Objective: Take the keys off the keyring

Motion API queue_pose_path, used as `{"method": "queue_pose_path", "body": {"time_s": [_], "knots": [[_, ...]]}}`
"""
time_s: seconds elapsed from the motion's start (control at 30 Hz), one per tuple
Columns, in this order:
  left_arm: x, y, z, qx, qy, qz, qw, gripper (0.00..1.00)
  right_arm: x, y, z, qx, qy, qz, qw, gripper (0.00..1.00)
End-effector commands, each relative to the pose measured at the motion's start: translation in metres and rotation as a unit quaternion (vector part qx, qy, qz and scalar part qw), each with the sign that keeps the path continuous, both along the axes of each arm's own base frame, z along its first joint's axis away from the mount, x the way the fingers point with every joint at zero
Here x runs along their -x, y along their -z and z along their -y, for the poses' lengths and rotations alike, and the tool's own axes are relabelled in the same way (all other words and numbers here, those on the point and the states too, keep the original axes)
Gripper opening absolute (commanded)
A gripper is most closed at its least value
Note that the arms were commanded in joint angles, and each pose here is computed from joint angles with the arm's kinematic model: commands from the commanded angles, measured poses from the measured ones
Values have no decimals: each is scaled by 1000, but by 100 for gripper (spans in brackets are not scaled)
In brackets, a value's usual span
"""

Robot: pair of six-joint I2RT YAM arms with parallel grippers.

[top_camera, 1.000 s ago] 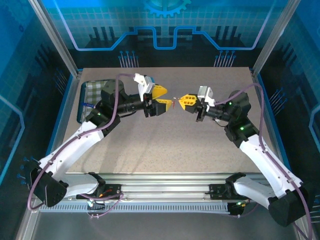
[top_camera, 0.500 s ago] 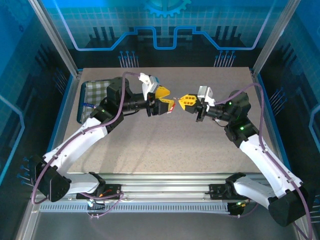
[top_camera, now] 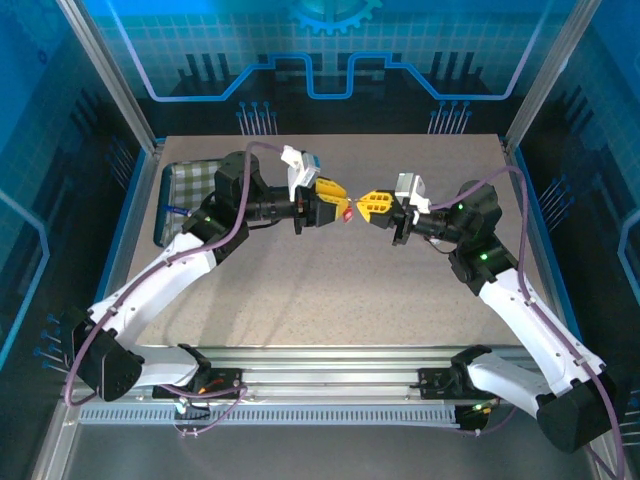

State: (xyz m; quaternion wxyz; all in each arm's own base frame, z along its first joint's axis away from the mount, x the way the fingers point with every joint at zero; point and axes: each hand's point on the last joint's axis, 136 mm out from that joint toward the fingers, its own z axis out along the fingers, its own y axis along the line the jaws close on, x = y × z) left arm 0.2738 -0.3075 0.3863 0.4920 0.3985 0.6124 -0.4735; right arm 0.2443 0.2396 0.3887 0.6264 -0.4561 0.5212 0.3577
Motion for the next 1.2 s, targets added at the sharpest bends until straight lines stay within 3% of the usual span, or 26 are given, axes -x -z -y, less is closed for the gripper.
{"method": "queue_pose_path", "body": {"time_s": [0.0,0.13,0.63,0.83,1.17], "knots": [[4,-15,0,14,19,13,1000,10,11,-20,2,-14,-10,24,1000,0],[4,-15,-1,14,14,11,1000,0,10,-20,3,-15,-5,25,1000,0],[-11,-26,-12,70,-11,-27,997,0,24,-24,8,-27,-9,71,997,0],[-12,-28,-13,84,-8,-42,996,0,35,-8,-1,7,-9,101,995,0],[-8,-32,-13,92,2,-53,994,0,30,-2,-10,37,52,157,986,0]]}}
